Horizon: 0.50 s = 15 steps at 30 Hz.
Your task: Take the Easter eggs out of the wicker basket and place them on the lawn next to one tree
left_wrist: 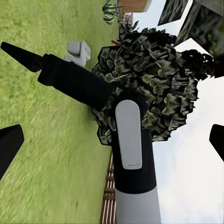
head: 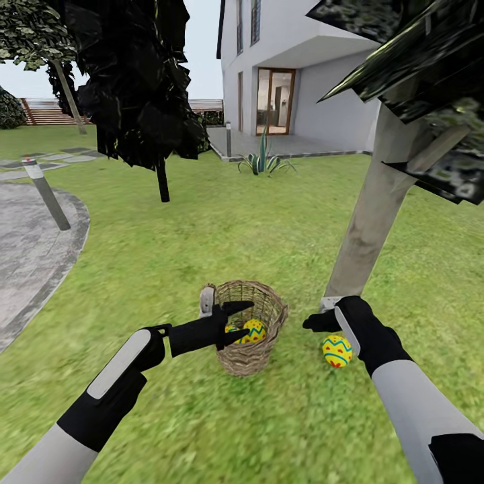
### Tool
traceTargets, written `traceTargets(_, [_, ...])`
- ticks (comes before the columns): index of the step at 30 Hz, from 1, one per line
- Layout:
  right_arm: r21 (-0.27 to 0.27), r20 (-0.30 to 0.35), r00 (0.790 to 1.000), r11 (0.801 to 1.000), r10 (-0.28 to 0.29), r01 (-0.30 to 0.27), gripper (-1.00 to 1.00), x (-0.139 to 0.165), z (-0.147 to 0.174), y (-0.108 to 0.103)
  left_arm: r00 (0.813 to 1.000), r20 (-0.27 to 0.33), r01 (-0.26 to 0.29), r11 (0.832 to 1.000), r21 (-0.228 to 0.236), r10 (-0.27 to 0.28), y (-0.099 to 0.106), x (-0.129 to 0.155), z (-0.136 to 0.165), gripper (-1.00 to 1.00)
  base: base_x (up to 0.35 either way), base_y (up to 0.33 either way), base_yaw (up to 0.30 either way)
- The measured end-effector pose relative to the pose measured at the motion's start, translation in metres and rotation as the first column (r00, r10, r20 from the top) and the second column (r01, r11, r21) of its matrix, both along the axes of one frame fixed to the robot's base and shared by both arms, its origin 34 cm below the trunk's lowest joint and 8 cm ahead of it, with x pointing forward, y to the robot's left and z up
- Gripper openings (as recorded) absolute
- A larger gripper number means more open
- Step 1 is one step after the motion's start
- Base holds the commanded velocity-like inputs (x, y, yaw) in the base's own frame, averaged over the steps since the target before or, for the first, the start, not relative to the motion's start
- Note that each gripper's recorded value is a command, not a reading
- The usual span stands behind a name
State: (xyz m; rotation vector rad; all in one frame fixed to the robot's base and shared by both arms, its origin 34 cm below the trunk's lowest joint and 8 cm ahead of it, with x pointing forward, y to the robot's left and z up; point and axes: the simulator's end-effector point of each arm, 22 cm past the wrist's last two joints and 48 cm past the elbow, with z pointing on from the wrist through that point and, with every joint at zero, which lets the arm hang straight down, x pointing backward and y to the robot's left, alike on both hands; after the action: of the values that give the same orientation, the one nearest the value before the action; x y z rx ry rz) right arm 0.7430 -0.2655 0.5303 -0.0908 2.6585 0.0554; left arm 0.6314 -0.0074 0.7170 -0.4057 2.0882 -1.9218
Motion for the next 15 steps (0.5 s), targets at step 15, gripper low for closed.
traceTargets(15, [0.028,0.086,0.996,1.0,-0.017,0.015,1.0,0.018,0.032,0.0,0.996,-0.055,-0.067,0.998,0.01,0.067,0.023,0.019,-0.02,1.0,0.203,0.197,0.0])
